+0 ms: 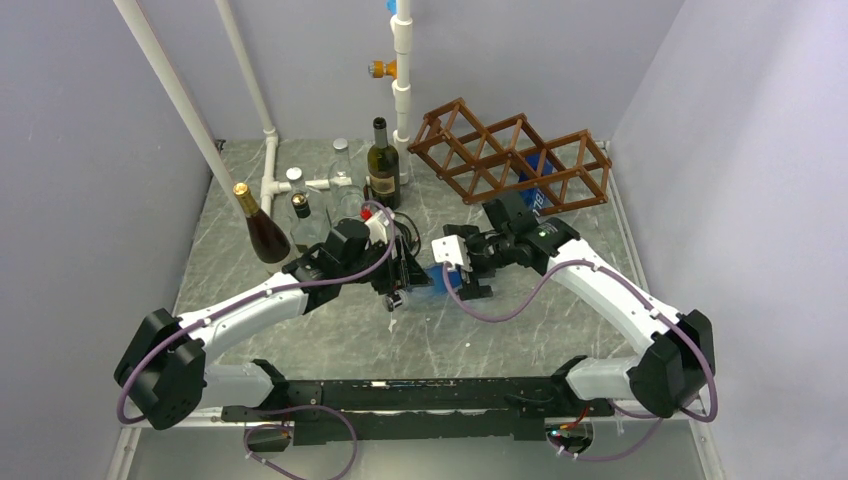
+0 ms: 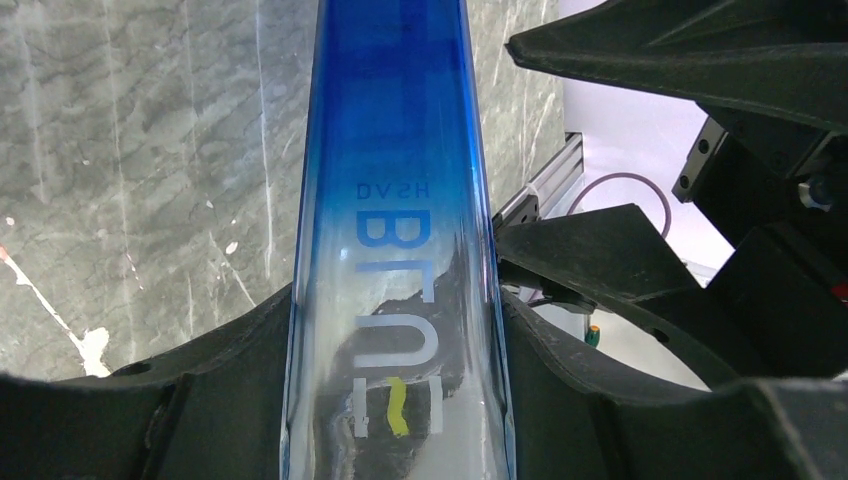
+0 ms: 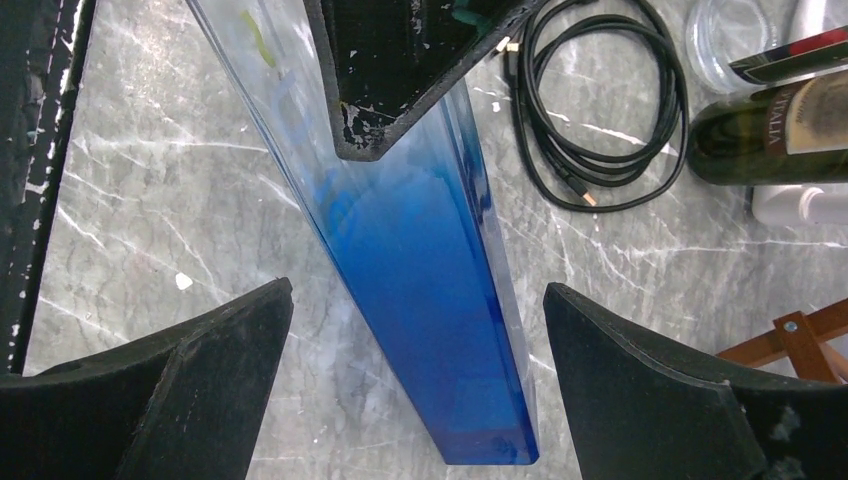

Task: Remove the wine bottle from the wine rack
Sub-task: Pick up the wine bottle from the wine rack.

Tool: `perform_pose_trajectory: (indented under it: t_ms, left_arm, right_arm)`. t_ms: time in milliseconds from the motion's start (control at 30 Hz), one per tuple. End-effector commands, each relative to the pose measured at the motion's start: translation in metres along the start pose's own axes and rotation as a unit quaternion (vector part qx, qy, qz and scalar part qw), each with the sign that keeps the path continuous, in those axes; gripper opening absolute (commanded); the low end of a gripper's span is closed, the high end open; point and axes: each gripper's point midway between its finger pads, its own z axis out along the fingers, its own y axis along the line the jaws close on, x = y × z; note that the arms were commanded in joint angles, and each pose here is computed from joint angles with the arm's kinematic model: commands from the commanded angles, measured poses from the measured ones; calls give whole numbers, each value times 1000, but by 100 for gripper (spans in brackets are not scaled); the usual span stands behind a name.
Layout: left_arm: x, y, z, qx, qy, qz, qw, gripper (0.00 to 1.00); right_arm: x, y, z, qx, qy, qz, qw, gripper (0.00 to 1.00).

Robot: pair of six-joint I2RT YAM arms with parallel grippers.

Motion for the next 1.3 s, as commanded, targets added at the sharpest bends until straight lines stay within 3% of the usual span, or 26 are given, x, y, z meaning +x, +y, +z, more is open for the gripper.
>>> perform_pose_trajectory:
  t_ms: [0, 633, 767, 1067, 1267]
  left_arm:
    - [-35, -86, -17, 142, -49, 52, 987, 0]
    - [-31, -99, -18, 180, -29, 28, 983, 0]
    - [-30, -103, -17, 193, -21, 19, 981, 0]
    - [-29, -101, -16, 191, -21, 13, 981, 0]
    - [-29, -97, -13, 184, -21, 9, 983, 3]
  right_arm:
    - [2, -3, 8, 4, 6, -22, 1000, 100]
    - [14, 14, 39, -16, 11, -39, 999, 100]
    - [17, 12, 43, -5, 14, -41, 999, 96]
    - [21, 6, 42, 27, 18, -48, 998, 67]
    - [13, 14, 39, 10, 2, -53, 999, 25]
